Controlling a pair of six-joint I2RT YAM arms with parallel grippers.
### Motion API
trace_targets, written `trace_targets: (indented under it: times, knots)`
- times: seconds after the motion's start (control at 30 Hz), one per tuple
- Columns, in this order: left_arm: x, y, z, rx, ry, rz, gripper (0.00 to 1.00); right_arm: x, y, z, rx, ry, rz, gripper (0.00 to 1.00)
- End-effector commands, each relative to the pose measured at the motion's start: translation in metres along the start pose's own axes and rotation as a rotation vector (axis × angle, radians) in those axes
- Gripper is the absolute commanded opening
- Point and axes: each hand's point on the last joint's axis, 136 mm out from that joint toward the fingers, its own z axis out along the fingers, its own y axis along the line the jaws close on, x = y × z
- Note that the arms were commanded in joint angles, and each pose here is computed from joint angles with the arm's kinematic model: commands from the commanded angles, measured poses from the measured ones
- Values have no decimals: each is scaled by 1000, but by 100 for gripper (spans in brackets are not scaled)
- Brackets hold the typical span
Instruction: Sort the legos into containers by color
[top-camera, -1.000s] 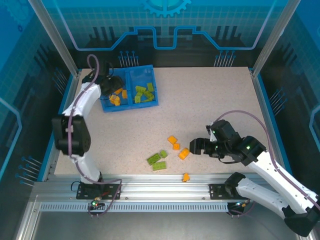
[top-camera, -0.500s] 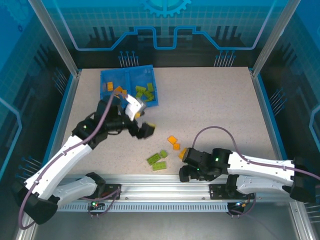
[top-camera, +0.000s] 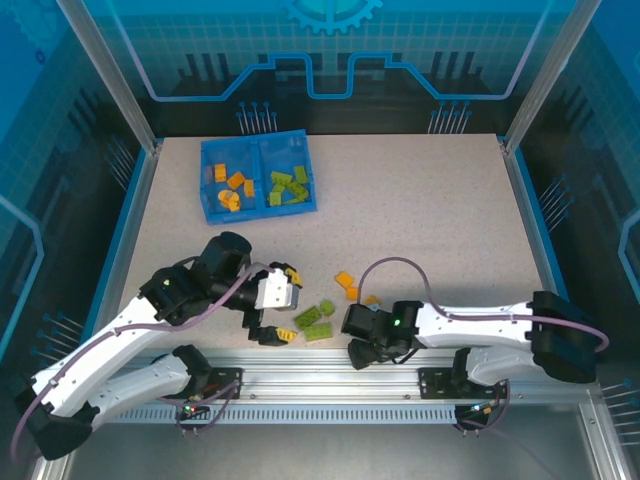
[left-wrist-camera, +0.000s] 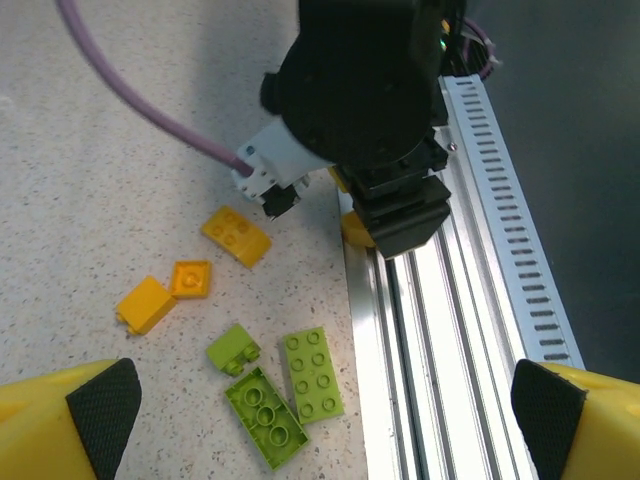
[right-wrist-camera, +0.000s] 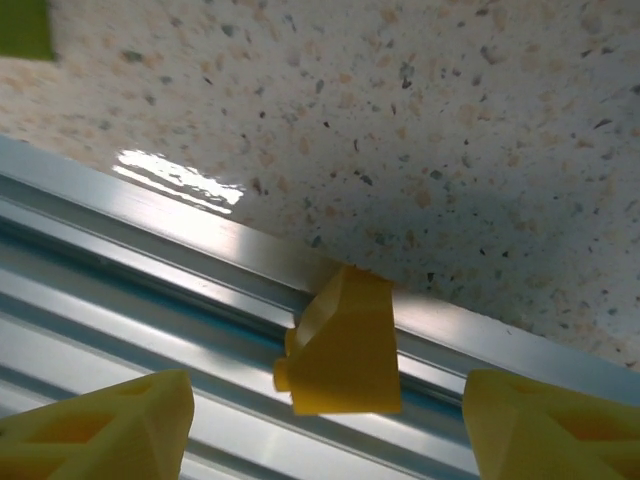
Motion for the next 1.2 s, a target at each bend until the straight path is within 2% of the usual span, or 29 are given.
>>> trace_targets:
  times: [0.0,0.17,0.37,0.47,0.6,0.7,0.8,0.87,1.0,1.17]
  knots:
    - [5,-12,5,61,-6,60,99,7,-5,12,45,22,-32,69]
    - [6,-8,8,44,-4,72,99,7,-1,22,51,40,-41,54]
    - [8,-6,8,33,0,79,99,11,-10,33,106,57,-21,46]
    - [10,-5,8,19,1,85,99,11,-9,30,104,59,-17,35]
    - [8,4,6,-50,-11,102,99,-2,-3,1,81,-5,-24,30]
    - [-2,21,-3,-176,-62,77,99,-29,12,-45,5,-144,-39,30]
    - [-20,51,-25,-380,-143,-66,99,-61,23,-82,-90,-271,-24,28]
    - [-28,73,-49,-531,-188,-207,99,-93,37,-116,-165,-370,-30,27]
    - [-41,100,-100,-752,-254,-438,99,-166,65,-167,-264,-547,-64,28]
    - [-22,131,-157,-1078,-327,-778,99,-256,99,-186,-327,-654,-82,28]
